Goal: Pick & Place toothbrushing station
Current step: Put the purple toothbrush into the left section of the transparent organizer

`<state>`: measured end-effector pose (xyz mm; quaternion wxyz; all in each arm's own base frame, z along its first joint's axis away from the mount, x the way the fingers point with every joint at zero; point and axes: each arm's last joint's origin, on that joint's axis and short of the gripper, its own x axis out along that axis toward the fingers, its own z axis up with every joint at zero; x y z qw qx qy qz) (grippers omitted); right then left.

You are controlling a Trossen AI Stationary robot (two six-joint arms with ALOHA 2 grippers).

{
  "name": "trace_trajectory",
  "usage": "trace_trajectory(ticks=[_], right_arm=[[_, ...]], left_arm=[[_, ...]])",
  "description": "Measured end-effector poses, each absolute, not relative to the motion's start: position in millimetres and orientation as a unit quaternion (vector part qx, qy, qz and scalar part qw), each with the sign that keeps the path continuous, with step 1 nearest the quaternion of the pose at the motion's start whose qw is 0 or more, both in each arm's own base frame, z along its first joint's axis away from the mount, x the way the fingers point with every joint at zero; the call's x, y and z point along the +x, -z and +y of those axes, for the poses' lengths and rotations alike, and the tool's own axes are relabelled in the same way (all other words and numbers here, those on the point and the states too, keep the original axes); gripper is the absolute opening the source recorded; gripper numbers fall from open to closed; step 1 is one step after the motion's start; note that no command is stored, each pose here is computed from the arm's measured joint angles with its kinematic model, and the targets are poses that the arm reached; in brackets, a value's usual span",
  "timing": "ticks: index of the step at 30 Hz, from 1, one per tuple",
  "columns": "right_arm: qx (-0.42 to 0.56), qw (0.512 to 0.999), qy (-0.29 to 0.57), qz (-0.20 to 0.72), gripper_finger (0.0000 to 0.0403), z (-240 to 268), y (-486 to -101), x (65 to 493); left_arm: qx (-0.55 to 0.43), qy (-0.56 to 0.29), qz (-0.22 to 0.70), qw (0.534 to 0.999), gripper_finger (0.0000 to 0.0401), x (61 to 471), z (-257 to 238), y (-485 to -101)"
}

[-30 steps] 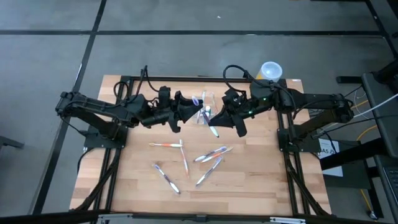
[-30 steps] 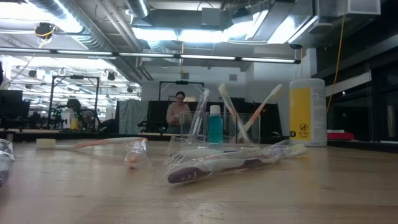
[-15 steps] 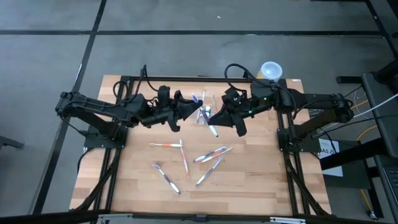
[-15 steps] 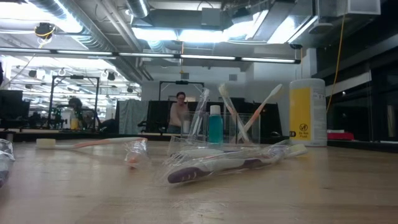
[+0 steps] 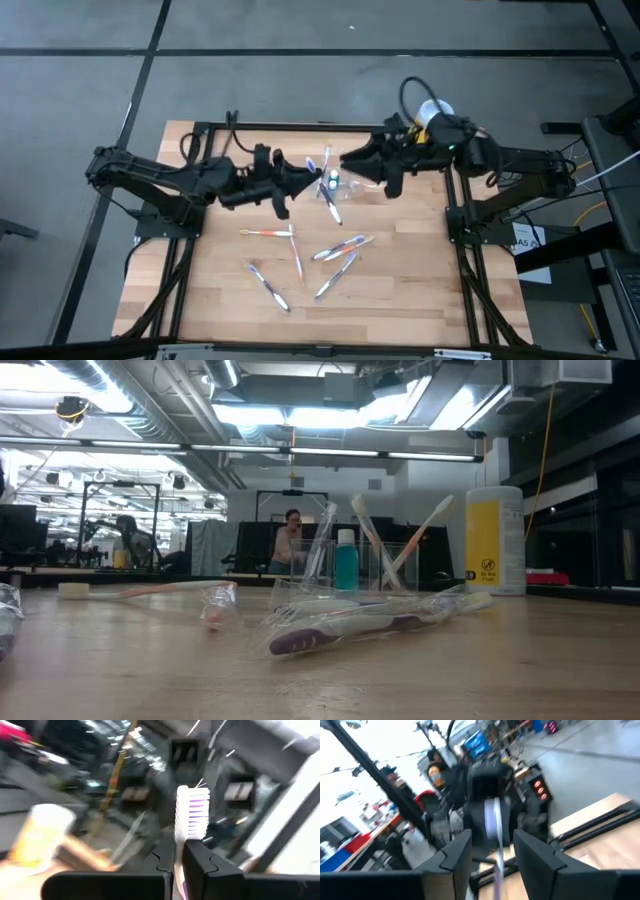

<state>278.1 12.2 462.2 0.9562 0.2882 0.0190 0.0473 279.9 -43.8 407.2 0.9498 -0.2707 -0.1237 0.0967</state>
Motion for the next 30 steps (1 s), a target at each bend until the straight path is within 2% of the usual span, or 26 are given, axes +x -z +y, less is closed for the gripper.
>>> trace_trajectory(ticks=[4,8,11,16,21,30], right_arm=[[0.279,0.959,-0.037,0.000,0.0146,12.8,-472.0,262.1],[0.262,0.965,-0.011,0.008,0.0138,23.3,-475.7,242.7],[0.252,0.968,0.011,0.013,0.0133,31.4,-477.9,228.1],[0.262,0.965,0.026,0.010,0.0130,46.7,-481.8,208.8],[0.273,0.961,0.044,0.003,0.0130,57.1,-484.2,195.8],[0.278,0.959,0.057,-0.005,0.0130,71.9,-485.5,186.2]], left_arm=[[-0.161,-0.198,-0.056,0.965,0.0010,278.0,-50.1,-393.0],[-0.063,-0.292,0.034,0.954,0.0010,283.6,-51.6,-361.2],[-0.030,-0.340,0.048,0.939,0.0010,292.0,-46.9,-339.5],[-0.050,-0.409,0.049,0.910,0.0010,305.1,-18.1,-291.6],[-0.090,-0.430,0.050,0.897,0.0010,317.6,7.6,-252.3],[-0.131,-0.437,0.051,0.888,0.0010,336.8,39.6,-221.8]])
